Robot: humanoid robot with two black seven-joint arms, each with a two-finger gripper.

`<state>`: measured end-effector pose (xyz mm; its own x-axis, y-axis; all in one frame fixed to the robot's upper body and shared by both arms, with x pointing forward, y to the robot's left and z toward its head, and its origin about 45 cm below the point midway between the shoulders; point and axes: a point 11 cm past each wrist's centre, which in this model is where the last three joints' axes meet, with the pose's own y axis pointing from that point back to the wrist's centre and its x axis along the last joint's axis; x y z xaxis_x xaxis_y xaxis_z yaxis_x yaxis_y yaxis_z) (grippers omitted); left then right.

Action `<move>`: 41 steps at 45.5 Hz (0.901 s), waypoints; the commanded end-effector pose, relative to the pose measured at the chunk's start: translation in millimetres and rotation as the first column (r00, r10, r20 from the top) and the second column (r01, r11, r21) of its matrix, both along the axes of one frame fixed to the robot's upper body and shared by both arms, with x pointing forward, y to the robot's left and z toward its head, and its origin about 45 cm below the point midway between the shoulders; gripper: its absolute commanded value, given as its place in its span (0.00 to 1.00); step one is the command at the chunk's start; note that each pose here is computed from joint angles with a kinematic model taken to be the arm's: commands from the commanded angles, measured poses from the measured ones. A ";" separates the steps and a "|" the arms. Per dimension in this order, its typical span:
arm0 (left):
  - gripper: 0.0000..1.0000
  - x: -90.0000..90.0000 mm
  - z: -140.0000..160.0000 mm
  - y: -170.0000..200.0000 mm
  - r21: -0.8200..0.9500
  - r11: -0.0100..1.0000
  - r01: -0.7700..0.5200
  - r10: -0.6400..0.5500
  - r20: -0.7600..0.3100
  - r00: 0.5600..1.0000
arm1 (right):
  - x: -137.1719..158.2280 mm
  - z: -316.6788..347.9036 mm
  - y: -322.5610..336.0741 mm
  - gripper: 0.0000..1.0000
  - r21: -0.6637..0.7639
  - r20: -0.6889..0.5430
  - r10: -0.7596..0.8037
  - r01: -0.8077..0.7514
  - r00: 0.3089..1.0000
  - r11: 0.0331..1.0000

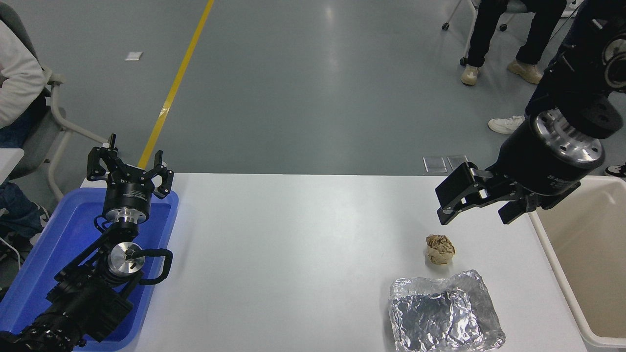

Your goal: Pick up foil plate and place in dustbin

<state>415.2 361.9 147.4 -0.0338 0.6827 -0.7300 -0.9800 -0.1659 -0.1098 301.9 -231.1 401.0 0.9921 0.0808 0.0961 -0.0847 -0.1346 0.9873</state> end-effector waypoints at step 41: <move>0.99 0.5 0.3 0.4 0.005 1.000 0.000 0.000 -0.003 1.000 | 4.5 -108.1 -112.6 1.00 -0.012 0.043 -0.125 0.126 0.991 0.992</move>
